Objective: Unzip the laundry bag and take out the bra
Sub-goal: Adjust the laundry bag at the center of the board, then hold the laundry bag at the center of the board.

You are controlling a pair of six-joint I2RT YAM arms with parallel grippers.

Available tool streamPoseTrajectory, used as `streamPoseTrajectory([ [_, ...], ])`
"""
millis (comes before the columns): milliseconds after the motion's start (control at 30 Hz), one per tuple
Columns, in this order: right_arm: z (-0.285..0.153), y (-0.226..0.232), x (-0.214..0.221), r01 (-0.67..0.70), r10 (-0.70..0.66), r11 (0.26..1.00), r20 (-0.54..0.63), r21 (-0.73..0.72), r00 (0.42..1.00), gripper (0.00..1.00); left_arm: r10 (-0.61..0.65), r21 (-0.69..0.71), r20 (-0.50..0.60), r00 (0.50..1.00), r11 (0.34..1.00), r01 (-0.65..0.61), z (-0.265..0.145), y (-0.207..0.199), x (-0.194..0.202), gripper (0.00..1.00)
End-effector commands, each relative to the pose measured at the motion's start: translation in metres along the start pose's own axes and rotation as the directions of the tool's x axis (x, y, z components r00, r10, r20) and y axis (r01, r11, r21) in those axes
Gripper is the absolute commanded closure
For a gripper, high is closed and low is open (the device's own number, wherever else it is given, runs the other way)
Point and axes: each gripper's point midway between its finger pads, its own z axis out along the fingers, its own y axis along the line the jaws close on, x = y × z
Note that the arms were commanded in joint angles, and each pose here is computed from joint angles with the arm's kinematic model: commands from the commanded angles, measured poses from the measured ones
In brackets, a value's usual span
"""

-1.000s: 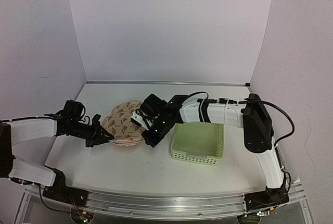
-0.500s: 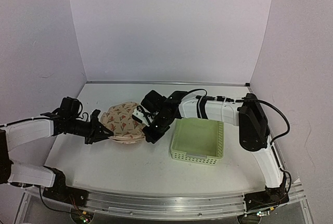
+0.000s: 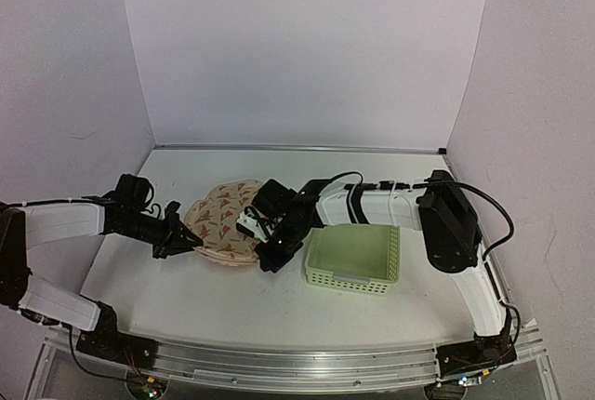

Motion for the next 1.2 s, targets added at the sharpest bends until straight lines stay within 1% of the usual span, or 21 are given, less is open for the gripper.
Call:
streamPoseTrajectory([
  [0, -0.026, 0.029, -0.012, 0.009, -0.007, 1.0, 0.069, -0.028, 0.998, 1.0, 0.01, -0.037, 0.107, 0.994, 0.999, -0.006, -0.007, -0.001, -0.042, 1.0],
  [133, -0.018, 0.042, -0.013, -0.001, 0.005, 0.999, 0.072, -0.046, 0.997, 1.0, 0.005, -0.082, 0.111, 0.994, 0.997, 0.004, -0.002, 0.005, -0.06, 1.0],
  [233, -0.013, 0.044, -0.021, -0.047, 0.05, 0.998, 0.083, -0.046, 0.995, 1.0, 0.02, -0.13, 0.121, 0.992, 0.991, -0.004, -0.002, 0.007, -0.073, 0.93],
  [367, -0.008, 0.044, -0.042, -0.111, 0.116, 0.993, 0.119, -0.052, 0.986, 1.0, 0.022, -0.2, 0.122, 0.992, 0.98, 0.003, -0.004, 0.015, -0.08, 0.75],
  [533, -0.005, 0.047, -0.067, -0.175, 0.184, 0.982, 0.159, -0.074, 0.97, 1.0, 0.029, -0.244, 0.12, 0.992, 0.97, 0.002, -0.009, 0.022, -0.076, 0.54],
  [667, 0.0, 0.047, -0.075, -0.211, 0.223, 0.974, 0.166, -0.083, 0.961, 1.0, 0.011, -0.266, 0.1, 0.995, 0.964, 0.016, -0.01, 0.032, -0.064, 0.41],
  [800, 0.004, 0.047, -0.078, -0.23, 0.242, 0.969, 0.165, -0.087, 0.956, 1.0, -0.02, -0.244, 0.096, 0.995, 0.969, 0.043, -0.014, 0.03, -0.051, 0.28],
  [833, 0.004, 0.047, -0.079, -0.234, 0.246, 0.968, 0.166, -0.092, 0.955, 1.0, -0.031, -0.235, 0.097, 0.995, 0.971, 0.054, -0.015, 0.03, -0.048, 0.26],
  [967, 0.008, 0.048, -0.083, -0.247, 0.263, 0.963, 0.165, -0.107, 0.951, 1.0, -0.088, -0.187, 0.101, 0.991, 0.977, 0.106, -0.019, 0.026, -0.032, 0.2],
  [1167, 0.011, 0.053, -0.09, -0.251, 0.272, 0.958, 0.168, -0.138, 0.948, 1.0, -0.19, -0.064, 0.107, 0.976, 0.978, 0.197, -0.017, 0.023, -0.012, 0.13],
])
